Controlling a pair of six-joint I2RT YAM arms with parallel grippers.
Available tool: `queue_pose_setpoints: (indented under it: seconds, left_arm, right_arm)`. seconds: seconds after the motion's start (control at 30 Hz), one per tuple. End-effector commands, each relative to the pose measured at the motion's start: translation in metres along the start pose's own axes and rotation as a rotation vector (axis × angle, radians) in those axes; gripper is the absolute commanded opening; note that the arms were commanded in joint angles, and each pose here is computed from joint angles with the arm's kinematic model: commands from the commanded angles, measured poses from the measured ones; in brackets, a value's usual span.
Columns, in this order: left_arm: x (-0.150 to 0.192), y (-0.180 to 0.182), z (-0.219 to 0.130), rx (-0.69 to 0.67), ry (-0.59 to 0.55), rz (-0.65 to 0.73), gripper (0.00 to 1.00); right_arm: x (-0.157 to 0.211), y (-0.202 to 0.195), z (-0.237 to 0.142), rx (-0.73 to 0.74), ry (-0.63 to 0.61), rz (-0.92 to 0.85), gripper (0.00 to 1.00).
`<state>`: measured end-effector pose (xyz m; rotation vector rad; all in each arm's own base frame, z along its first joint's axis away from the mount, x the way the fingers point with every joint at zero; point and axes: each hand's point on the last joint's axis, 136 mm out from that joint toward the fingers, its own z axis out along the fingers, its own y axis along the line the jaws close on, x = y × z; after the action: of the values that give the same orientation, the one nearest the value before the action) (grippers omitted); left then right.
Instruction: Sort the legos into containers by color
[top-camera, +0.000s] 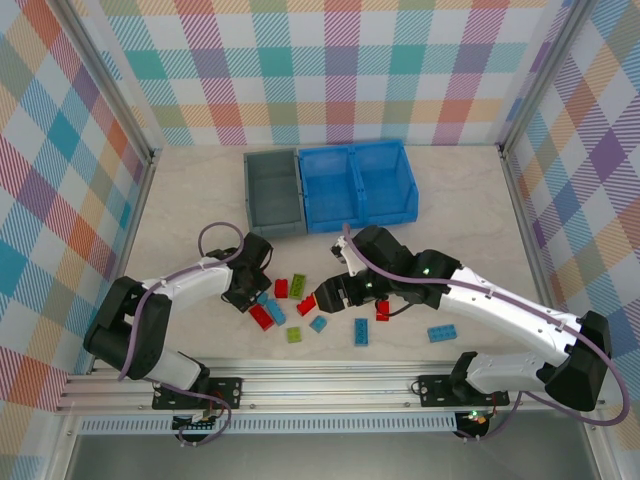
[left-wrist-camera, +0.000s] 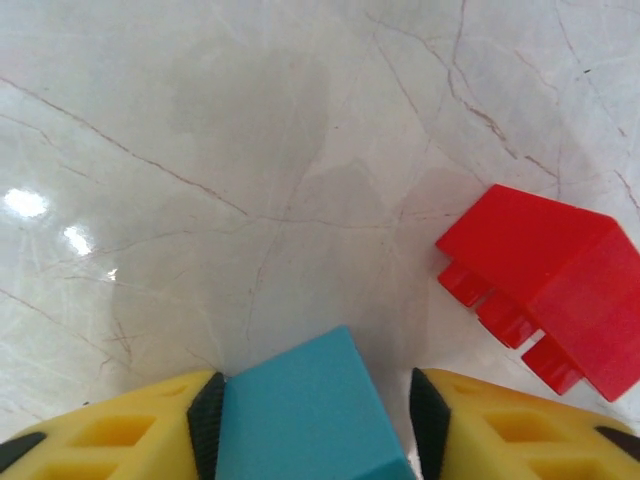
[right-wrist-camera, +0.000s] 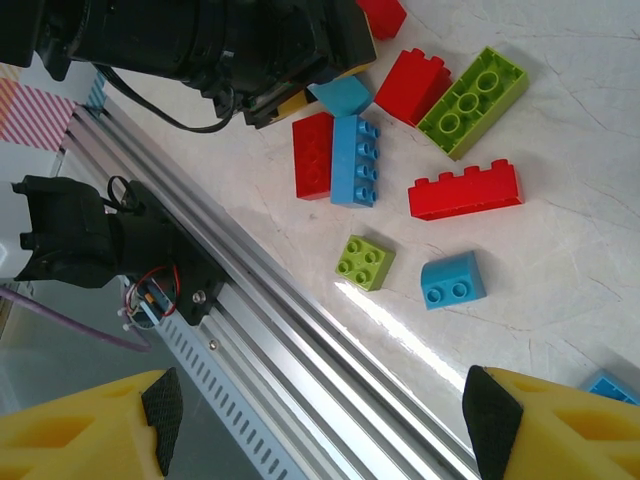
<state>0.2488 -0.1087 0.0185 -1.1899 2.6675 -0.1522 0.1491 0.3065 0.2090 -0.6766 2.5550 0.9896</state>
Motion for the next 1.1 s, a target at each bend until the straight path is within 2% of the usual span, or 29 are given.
queue_pose_setpoints:
  seconds: [0.0,0.17,0.3,0.43,0.6,0.8,1.07]
  left_arm:
    - [-0.003,0.001,0.005,-0.002,-0.03,-0.024,0.47]
    - [-0.012,0.009,-0.012,0.0,-0.087,-0.018,0.37]
    - [-0.032,0.008,-0.056,0.065,-0.196,0.012,0.35]
    - [-0.048,-0.033,-0.106,0.223,-0.259,0.113,0.35]
    - [-0.072,-0.095,-0.137,0.222,-0.319,0.306,0.35]
    - [-0.104,-0.167,-0.123,0.144,-0.342,0.431,0.37]
    - [-0.139,-0.206,-0.067,0.033,-0.302,0.458,0.39]
  right_arm:
    - [0.0,0.015,-0.001,-0.083,-0.017,-0.035,0.76]
    - [-0.003,0.015,0.002,-0.085,-0.027,-0.034,0.76]
    - [-0.013,0.014,-0.007,-0.057,-0.078,-0.052,0.75]
    - [-0.034,0.007,-0.019,0.015,-0.192,-0.056,0.75]
    - [-0.071,0.006,-0.034,0.057,-0.385,-0.065,0.74]
    - [-0.113,0.023,-0.049,0.03,-0.608,-0.187,0.75]
    - [-0.128,0.028,-0.053,0.056,-0.64,-0.214,0.75]
